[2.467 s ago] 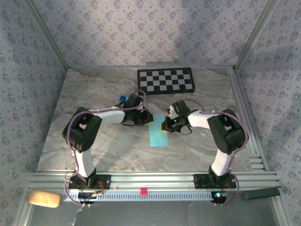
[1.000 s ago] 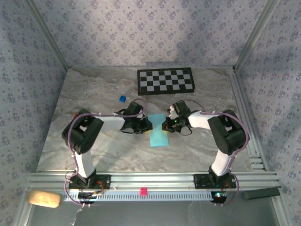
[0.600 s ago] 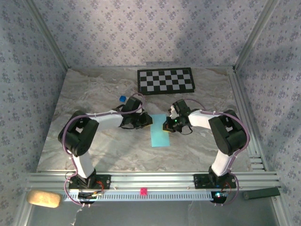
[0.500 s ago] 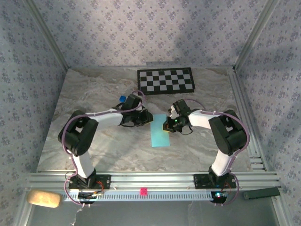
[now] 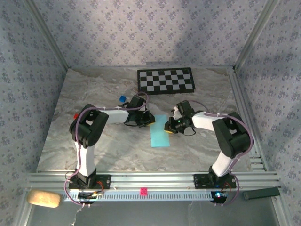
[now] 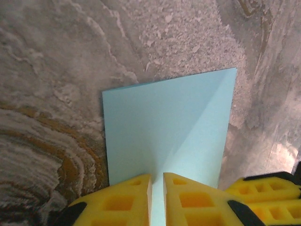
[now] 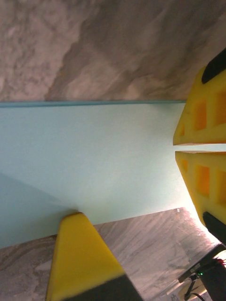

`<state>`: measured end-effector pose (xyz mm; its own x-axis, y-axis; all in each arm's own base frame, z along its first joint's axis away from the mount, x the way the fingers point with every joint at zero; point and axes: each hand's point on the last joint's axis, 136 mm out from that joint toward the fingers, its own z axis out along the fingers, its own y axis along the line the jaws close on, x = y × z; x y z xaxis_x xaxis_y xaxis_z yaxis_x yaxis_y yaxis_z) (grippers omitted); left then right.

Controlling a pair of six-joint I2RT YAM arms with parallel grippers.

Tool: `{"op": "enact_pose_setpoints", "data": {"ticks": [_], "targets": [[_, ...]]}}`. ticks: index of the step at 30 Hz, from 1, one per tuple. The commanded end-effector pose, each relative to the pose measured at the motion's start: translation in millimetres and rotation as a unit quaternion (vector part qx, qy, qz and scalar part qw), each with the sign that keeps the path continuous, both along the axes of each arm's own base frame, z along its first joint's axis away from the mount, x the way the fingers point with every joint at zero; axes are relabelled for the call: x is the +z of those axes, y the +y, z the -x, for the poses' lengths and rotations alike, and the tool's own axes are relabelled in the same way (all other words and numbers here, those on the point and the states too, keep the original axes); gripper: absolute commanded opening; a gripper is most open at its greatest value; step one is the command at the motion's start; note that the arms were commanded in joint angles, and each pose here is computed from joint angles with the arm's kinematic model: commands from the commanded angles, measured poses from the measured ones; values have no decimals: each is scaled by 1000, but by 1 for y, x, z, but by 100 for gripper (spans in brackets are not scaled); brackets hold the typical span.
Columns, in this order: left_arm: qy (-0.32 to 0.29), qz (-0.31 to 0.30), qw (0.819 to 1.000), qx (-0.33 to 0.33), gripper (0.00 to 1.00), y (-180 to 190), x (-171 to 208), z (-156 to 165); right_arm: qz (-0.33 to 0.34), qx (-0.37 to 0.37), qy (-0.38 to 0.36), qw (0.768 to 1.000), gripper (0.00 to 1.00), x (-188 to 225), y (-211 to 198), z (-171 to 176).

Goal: Fold a paper plane with a square sheet of paper (pick it up from the middle)
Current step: First fold in half a square sheet of paper at the center of the table.

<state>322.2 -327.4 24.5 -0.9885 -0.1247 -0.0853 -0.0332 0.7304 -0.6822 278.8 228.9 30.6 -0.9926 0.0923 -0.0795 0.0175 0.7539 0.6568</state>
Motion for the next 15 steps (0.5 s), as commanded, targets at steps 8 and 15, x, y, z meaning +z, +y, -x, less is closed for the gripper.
{"op": "enact_pose_setpoints", "data": {"ticks": [8,15], "targets": [[28,-30,999,11,14,18,-24,11,-6,-29,44,999,37,14,-27,46],[32,-15,999,21,14,21,-22,12,-8,-18,82,996,40,6,-21,73]]}}
